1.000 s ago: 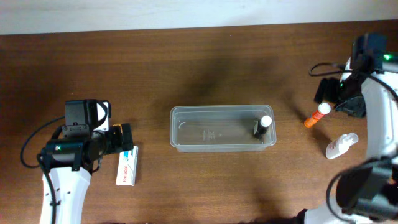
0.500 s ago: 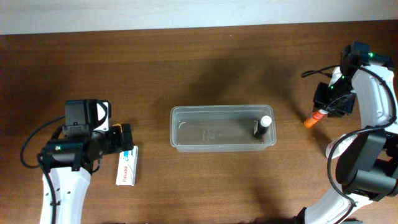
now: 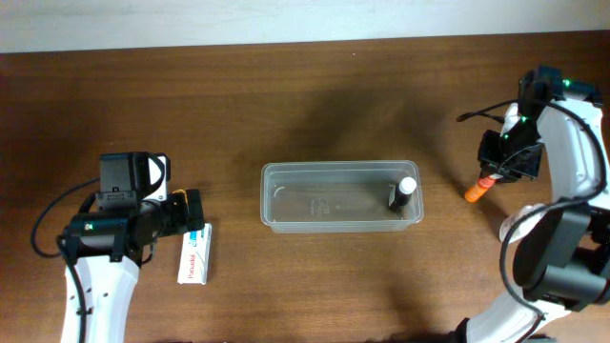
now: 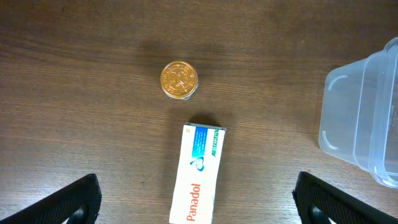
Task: Pack container
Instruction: 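Move the right gripper back and grasp the orange tablet tube, then carry the orange tube into the container's right end and release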
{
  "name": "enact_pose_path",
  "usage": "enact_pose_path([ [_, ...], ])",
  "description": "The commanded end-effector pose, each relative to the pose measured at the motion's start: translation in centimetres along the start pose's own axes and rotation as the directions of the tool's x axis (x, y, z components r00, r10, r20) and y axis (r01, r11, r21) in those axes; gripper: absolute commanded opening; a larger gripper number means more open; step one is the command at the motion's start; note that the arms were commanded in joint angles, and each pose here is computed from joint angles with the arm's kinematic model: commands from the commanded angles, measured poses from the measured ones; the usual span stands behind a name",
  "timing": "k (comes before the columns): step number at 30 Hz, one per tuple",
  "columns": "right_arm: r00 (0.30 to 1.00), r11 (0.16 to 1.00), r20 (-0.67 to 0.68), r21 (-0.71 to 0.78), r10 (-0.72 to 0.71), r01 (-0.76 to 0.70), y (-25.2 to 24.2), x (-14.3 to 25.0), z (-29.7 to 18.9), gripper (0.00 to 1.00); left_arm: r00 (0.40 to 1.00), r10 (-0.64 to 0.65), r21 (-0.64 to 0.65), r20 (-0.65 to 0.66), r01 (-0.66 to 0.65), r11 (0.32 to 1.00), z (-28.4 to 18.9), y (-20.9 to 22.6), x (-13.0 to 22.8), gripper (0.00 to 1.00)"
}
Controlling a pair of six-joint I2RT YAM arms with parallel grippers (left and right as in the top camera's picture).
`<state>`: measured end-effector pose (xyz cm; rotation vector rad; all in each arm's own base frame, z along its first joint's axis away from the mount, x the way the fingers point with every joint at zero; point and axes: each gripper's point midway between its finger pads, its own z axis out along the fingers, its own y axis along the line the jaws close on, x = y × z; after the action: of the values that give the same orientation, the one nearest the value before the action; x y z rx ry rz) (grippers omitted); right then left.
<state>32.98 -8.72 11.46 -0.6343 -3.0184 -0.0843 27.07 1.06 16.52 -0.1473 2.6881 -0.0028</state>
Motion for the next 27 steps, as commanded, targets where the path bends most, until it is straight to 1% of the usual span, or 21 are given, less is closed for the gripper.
enact_pose_path([
  [1,0.982,0.996,0.167,-0.021,-0.083,0.088,2.2,1.8,-7.0,0.17,1.0,-0.008,0.013,0.016,0.008,1.0,-0.5,-0.3,-0.6,1.0],
  [4,0.965,0.989,0.226,-0.023,-0.136,0.144,3.4,4.7,-10.1,0.17,1.0,-0.008,0.013,0.016,0.008,1.0,-0.5,-0.3,-0.6,0.99],
  [7,0.933,0.974,0.293,-0.026,-0.208,0.225,4.8,8.4,-13.1,0.17,1.0,-0.008,0.013,0.016,0.008,1.0,-0.5,-0.3,-0.6,0.99],
  [10,0.895,0.949,0.342,-0.027,-0.286,0.314,6.2,11.9,-15.0,0.17,1.0,-0.008,0.013,0.016,0.008,1.0,-0.5,-0.3,-0.6,0.99],
  [13,0.859,0.925,0.385,-0.034,-0.338,0.379,7.5,14.2,-16.1,0.18,1.0,-0.008,0.013,0.017,0.008,1.0,-0.5,-0.3,-0.6,0.99],
  [16,0.839,0.903,0.39,-0.044,-0.379,0.428,9.0,15.4,-16.2,0.18,1.0,-0.008,0.013,0.016,0.008,1.0,-0.5,-0.3,-0.6,0.99],
  [18,0.838,0.896,0.375,-0.04,-0.396,0.442,9.7,15.4,-15.7,0.18,1.0,-0.008,0.013,0.016,0.008,1.0,-0.5,-0.3,-0.6,0.99],
  [21,0.845,0.891,0.333,-0.032,-0.418,0.453,10.4,15.0,-14.2,0.18,1.0,-0.008,0.013,0.016,0.008,1.0,-0.5,-0.3,-0.6,0.99],
  [27,0.865,0.89,0.242,-0.018,-0.439,0.456,11.2,13.9,-9.6,0.18,1.0,-0.008,0.013,0.016,0.008,1.0,-0.5,-0.3,-0.6,0.99],
])
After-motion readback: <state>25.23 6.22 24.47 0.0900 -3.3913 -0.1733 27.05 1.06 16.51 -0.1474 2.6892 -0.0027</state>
